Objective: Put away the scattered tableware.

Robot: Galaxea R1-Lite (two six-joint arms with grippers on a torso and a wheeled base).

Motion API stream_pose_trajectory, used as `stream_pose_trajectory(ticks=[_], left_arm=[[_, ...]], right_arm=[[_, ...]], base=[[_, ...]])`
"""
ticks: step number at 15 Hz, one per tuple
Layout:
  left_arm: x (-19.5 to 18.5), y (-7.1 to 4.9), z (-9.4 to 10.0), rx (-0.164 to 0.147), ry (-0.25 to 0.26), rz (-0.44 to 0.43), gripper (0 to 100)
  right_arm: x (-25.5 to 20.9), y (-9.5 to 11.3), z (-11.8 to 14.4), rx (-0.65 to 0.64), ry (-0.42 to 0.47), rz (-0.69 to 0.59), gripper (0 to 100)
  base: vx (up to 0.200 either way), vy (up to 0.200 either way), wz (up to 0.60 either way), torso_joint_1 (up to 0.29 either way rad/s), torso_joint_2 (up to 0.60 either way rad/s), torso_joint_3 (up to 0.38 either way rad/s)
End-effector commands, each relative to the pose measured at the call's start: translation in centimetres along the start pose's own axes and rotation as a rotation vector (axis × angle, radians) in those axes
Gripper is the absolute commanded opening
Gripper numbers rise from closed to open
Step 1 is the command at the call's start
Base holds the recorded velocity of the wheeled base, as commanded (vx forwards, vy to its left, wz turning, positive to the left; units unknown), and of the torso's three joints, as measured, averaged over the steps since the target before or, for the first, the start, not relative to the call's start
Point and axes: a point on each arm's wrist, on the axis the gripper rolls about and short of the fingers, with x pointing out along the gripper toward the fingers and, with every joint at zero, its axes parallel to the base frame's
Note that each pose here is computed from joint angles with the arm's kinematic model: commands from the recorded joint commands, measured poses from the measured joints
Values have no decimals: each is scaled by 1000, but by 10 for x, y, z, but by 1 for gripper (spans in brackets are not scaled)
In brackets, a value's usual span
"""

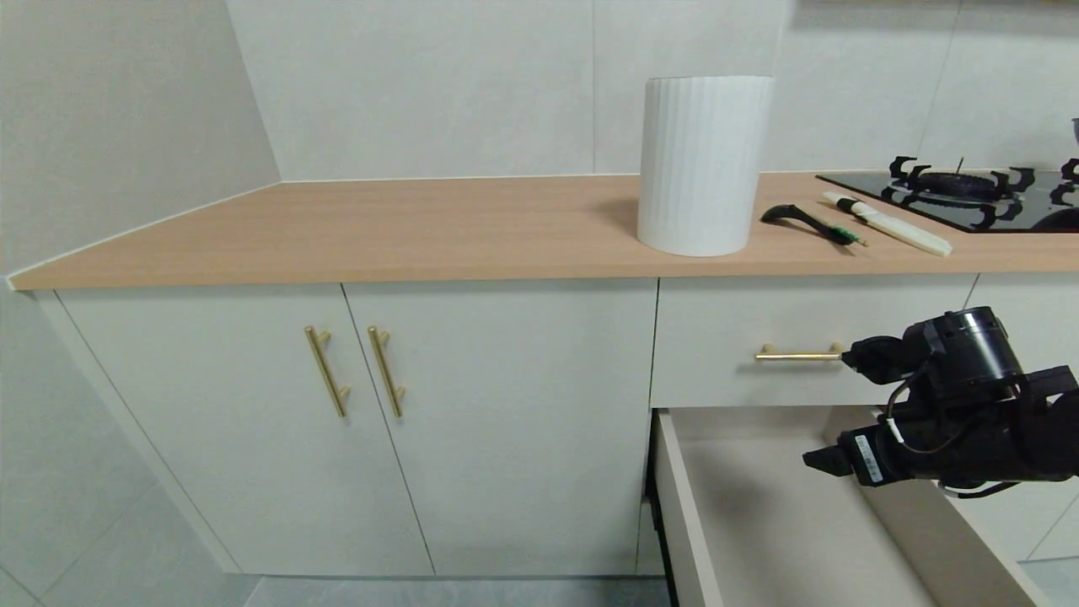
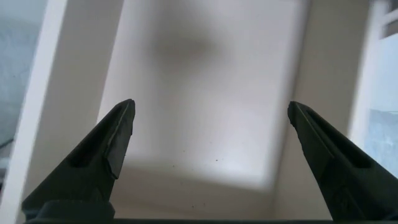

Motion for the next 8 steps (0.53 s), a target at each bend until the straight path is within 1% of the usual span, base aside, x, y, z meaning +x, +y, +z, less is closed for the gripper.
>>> stream_pose_trajectory(ticks=[1,2,5,8], left_arm=[[0,0,0,-1,0,1,100],[0,0,0,-1,0,1,100],[0,0,0,-1,0,1,100],[0,0,0,-1,0,1,100]], right_arm=[[0,0,0,-2,1,1,100],[0,0,0,-2,1,-1,100],[1,0,0,-1,4,-2,100],[1,0,0,-1,6,-2,100]], base=[[0,0,0,95,-163,-266],[0,0,0,115,-251,-290],[0,0,0,121,-528,-300],[0,0,0,163,-476,-302]])
